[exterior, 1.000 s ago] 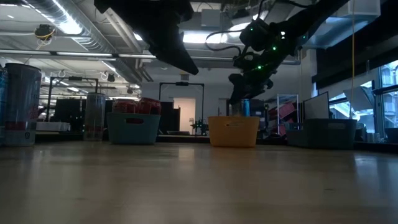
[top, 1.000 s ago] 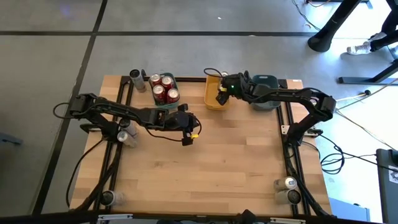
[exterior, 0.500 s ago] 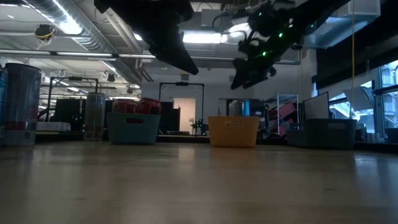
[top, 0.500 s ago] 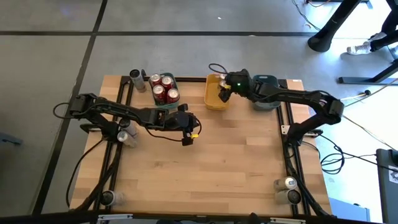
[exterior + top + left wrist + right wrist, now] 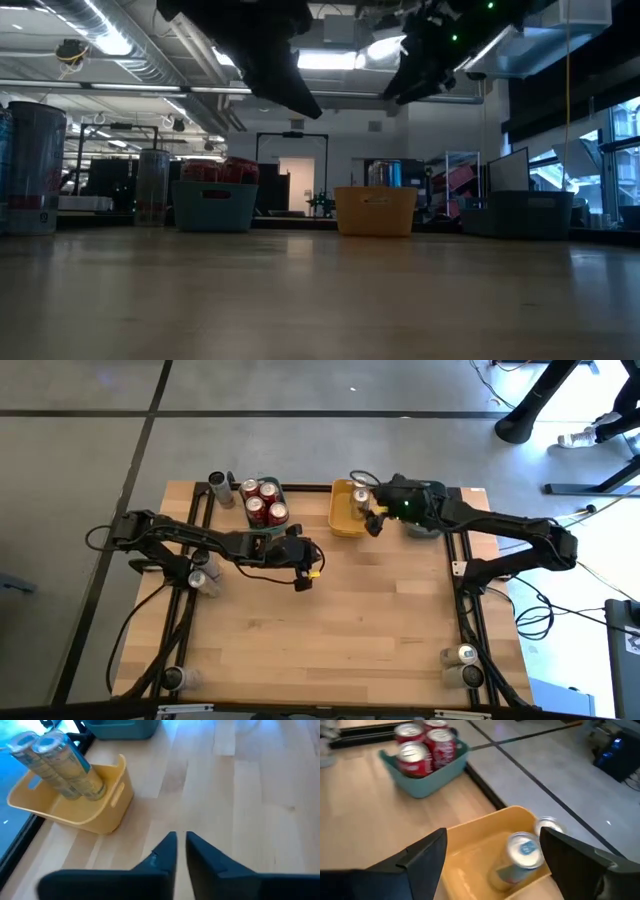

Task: Sort soda cans
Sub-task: Put the left blue soda can into the yellow bin

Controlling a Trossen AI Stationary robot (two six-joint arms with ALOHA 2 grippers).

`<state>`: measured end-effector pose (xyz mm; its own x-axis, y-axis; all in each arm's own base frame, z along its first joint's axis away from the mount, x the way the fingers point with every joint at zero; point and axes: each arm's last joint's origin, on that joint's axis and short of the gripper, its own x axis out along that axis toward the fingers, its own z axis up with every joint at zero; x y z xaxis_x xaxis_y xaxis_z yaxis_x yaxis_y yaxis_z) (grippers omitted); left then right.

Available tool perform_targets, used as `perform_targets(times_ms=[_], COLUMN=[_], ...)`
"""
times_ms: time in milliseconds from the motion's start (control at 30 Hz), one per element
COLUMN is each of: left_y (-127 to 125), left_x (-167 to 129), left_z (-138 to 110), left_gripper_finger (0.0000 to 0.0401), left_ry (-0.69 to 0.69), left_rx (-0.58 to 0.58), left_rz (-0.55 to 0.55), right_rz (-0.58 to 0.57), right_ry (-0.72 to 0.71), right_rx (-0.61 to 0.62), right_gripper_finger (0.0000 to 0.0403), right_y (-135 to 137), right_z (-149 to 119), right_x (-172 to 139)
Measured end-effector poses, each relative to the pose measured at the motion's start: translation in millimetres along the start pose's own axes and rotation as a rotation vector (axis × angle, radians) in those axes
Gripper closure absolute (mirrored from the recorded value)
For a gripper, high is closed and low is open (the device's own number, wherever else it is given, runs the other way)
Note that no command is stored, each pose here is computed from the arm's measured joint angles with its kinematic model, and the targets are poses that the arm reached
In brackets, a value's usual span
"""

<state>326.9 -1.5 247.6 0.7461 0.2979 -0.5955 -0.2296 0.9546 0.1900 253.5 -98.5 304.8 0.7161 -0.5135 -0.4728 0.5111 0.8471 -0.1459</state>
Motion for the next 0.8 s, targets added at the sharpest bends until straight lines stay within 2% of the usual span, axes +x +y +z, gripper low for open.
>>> perform_targets(times_ms=[100,233,333,433,567,800], left_y=[2.9,10.6,17.7,22.8,27.8,22.5], left_x=[-9.3,-26.1,-43.3,-65.4,-95.8,-130.0], left_z=[9.4,20.3,27.9,35.1,42.1,33.2], left_gripper_finger=[0.0312,0.0223,0.0158,0.0115,0.0092,0.0093], left_ry=[-0.001,0.045,0.15,0.272,0.412,0.543], left_rx=[-0.002,-0.012,-0.03,-0.08,-0.174,-0.336], left_rz=[-0.001,0.005,0.012,0.024,0.058,0.125], right_rz=[0.018,0.012,-0.002,-0.015,-0.018,-0.017], right_ry=[0.001,0.004,0.007,0.025,0.045,0.063], right_rx=[-0.026,-0.063,-0.078,-0.098,-0.105,-0.111], right_gripper_finger=[0.0086,0.0086,0.0086,0.0086,0.0086,0.0086], right_y=[9.6,16.4,18.6,17.8,17.5,17.5], right_z=[-0.2,-0.9,-1.3,-3.0,-5.0,-6.8], right_x=[-2.6,-4.7,-5.5,-5.4,-5.4,-5.5])
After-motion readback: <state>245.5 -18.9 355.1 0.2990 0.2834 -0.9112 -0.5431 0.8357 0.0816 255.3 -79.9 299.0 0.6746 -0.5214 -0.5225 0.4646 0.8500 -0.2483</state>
